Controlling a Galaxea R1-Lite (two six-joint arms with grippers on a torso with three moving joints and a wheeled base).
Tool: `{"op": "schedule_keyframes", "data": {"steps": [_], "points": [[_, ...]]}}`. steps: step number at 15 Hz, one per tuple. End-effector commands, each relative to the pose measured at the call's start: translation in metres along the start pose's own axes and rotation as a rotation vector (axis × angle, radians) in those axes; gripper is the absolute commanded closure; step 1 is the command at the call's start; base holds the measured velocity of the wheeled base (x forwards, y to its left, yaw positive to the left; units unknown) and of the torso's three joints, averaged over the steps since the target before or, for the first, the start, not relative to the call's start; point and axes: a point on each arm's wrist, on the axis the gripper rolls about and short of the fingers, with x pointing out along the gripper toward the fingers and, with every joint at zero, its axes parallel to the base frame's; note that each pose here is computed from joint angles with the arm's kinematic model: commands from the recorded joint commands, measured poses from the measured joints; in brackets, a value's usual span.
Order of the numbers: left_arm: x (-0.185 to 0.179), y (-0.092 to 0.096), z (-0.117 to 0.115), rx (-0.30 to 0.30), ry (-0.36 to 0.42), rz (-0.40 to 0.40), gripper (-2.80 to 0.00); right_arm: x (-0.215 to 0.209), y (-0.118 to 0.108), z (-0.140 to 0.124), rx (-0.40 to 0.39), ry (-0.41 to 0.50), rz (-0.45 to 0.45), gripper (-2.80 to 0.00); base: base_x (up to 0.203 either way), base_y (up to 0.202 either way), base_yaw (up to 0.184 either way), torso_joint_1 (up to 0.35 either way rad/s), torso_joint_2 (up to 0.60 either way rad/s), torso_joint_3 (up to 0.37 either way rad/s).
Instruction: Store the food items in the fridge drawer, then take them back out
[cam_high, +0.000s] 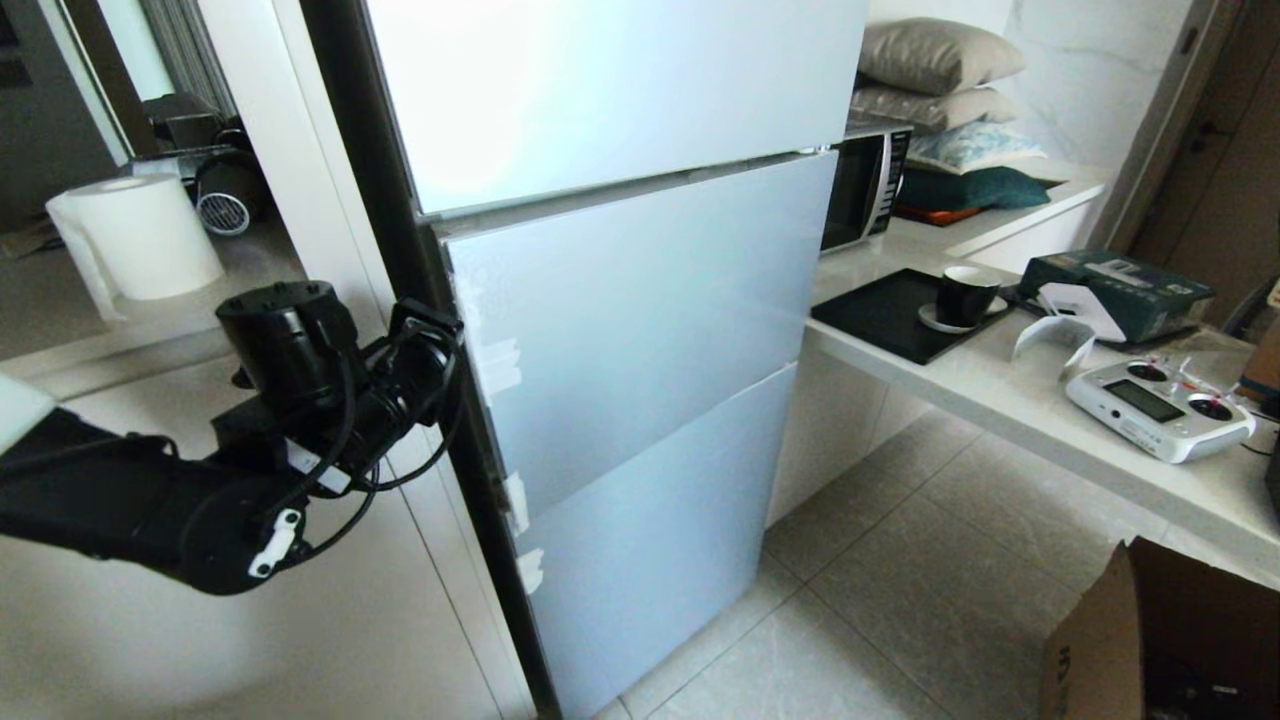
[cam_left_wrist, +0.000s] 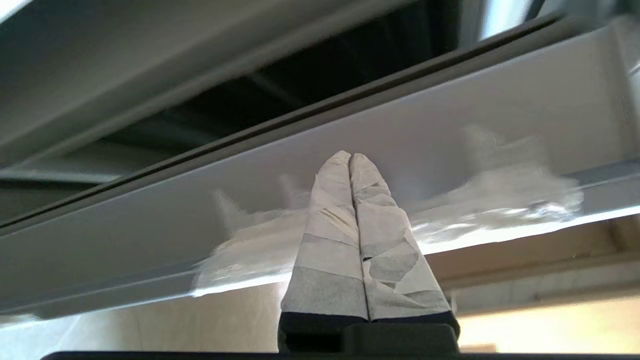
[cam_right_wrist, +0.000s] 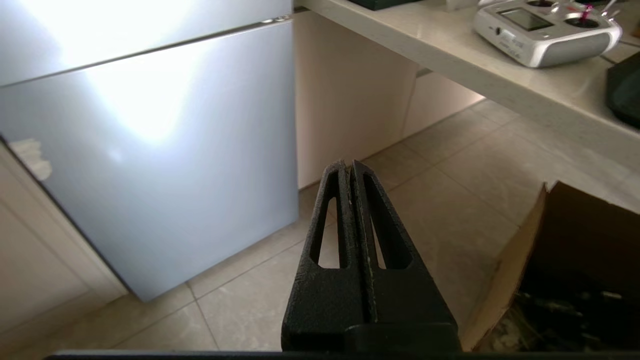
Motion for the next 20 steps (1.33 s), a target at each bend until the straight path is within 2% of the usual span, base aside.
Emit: {"op": "schedule_keyframes", "data": {"steps": [1, 3, 5, 8, 11, 12, 14, 16, 17, 20], "points": [[-0.016, -0.004, 0.0, -0.002, -0.013, -0.037, 0.0, 0.0, 0.0, 0.0, -0.001, 0.0, 0.001, 0.0, 0.0, 0.0, 0.0, 0.0, 0.0, 0.0], [-0.032, -0.01, -0.005, 0.017, 0.013, -0.064, 0.0, 0.0, 0.0, 0.0, -0.001, -0.001, 0.001, 0.0, 0.0, 0.0, 0.0, 0.0, 0.0, 0.0], [-0.053, -0.025, -0.015, 0.015, 0.066, -0.114, 0.0, 0.0, 0.0, 0.0, -0.001, 0.0, 0.001, 0.0, 0.0, 0.0, 0.0, 0.0, 0.0, 0.0], [-0.098, -0.038, -0.03, 0.007, 0.174, -0.176, 0.0, 0.0, 0.0, 0.0, -0.001, -0.002, 0.001, 0.0, 0.0, 0.0, 0.0, 0.0, 0.0, 0.0], [-0.14, -0.038, -0.025, 0.002, 0.225, -0.214, 0.0, 0.0, 0.0, 0.0, -0.001, -0.001, 0.001, 0.0, 0.0, 0.0, 0.0, 0.0, 0.0, 0.0], [-0.145, -0.033, -0.023, 0.025, 0.225, -0.204, 0.0, 0.0, 0.0, 0.0, -0.001, 0.0, 0.001, 0.0, 0.0, 0.0, 0.0, 0.0, 0.0, 0.0], [-0.148, -0.025, -0.023, 0.147, 0.214, -0.187, 0.0, 0.0, 0.0, 0.0, -0.001, -0.001, 0.001, 0.0, 0.0, 0.0, 0.0, 0.0, 0.0, 0.0], [-0.152, -0.02, -0.021, 0.343, 0.195, -0.189, 0.0, 0.0, 0.0, 0.0, -0.001, -0.001, 0.001, 0.0, 0.0, 0.0, 0.0, 0.0, 0.0, 0.0], [-0.156, -0.02, -0.014, 0.454, 0.157, -0.205, 0.0, 0.0, 0.0, 0.0, -0.001, 0.0, 0.001, 0.0, 0.0, 0.0, 0.0, 0.0, 0.0, 0.0], [-0.18, -0.036, 0.022, 0.697, -0.014, -0.273, 0.0, 0.0, 0.0, 0.0, -0.002, -0.002, 0.001, 0.0, 0.0, 0.0, 0.0, 0.0, 0.0, 0.0]]}}
